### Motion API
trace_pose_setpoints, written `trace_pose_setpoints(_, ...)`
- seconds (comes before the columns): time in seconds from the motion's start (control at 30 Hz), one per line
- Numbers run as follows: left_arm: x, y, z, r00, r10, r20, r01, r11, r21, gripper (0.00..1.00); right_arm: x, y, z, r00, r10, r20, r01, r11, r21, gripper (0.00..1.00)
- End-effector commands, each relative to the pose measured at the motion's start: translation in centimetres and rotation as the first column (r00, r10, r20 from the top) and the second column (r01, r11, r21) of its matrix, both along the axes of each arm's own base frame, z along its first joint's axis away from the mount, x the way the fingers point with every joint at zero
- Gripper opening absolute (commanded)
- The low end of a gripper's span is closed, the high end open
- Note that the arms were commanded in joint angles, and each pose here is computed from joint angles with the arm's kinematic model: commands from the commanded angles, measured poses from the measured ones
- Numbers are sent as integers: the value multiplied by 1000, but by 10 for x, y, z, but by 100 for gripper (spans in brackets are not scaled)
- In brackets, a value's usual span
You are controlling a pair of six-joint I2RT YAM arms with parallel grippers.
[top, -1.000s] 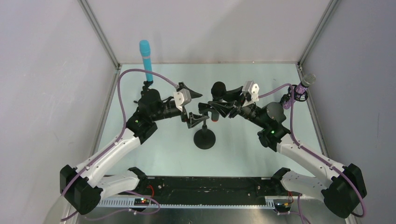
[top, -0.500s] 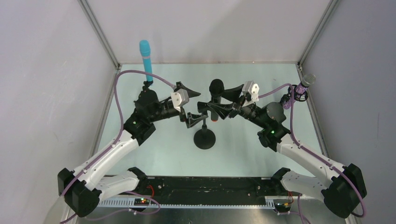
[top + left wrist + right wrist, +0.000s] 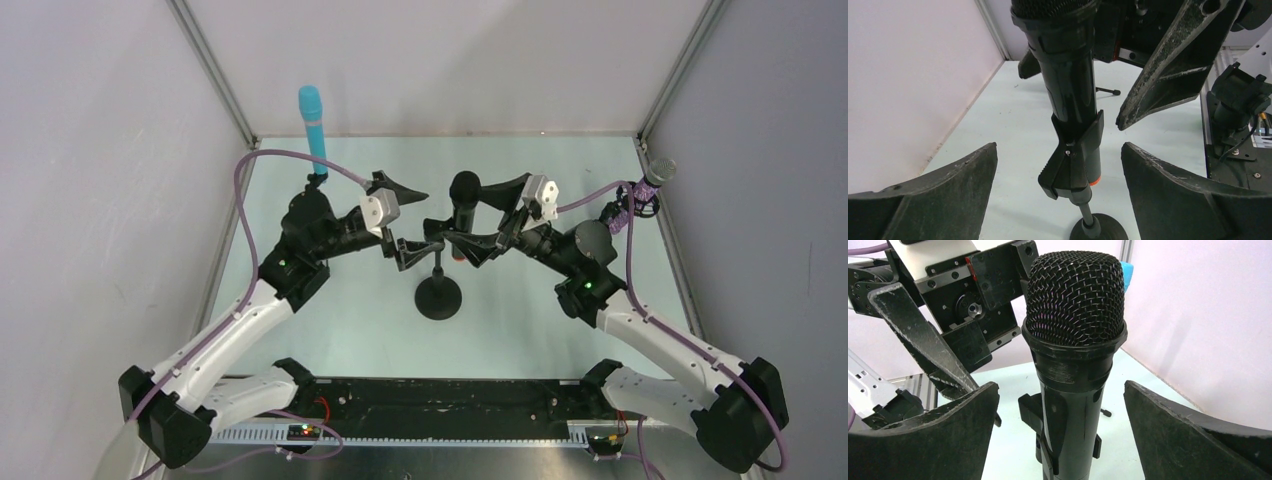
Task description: Attach the microphones to the stand
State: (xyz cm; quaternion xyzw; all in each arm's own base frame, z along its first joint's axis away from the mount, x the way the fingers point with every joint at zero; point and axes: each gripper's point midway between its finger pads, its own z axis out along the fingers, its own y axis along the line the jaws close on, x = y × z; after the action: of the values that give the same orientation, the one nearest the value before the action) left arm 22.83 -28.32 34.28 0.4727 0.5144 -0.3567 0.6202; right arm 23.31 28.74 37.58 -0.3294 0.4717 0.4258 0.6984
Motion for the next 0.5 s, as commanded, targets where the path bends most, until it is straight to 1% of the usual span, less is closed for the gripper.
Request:
trace_pose_setpoints(0.0,-6,5,40,994,6,106,0,999,-54,94,-10,-6,19,999,3,39,-3,1000,14,99)
trace_pose_setpoints(0.03,-6,5,42,994,7,110,-1,998,-57,92,-10,-6,18,999,2,34,-2,1000,11,99)
trace_pose_setpoints(0.07,-6,5,43,994,7,111,-1,998,-58,87,-11,-8,17,1000,3,30,-4,1000,5,100)
trace_pose_setpoints(0.17,-4,7,47,994,24,105,-18,998,-61,80,-14,-11,14,1000,3,19,-3,1000,-11,100)
trace_pose_setpoints(0.3,1,9,46,997,53,64,-51,998,-33,72,-14,-17,7,1000,-10,-9,10,999,-45,100)
trace_pose_setpoints(0.33,4,9,53,996,66,65,-64,997,-36,71,-13,-18,0,999,-15,-30,13,998,-64,99)
trace_pose_setpoints(0.37,5,10,43,997,70,23,-70,998,1,69,-14,-20,-1,999,-20,-30,18,997,-71,99)
trace_pose_setpoints(0.47,7,9,42,997,81,-16,-80,996,29,67,-15,-26,-16,997,-37,-61,31,995,-97,99)
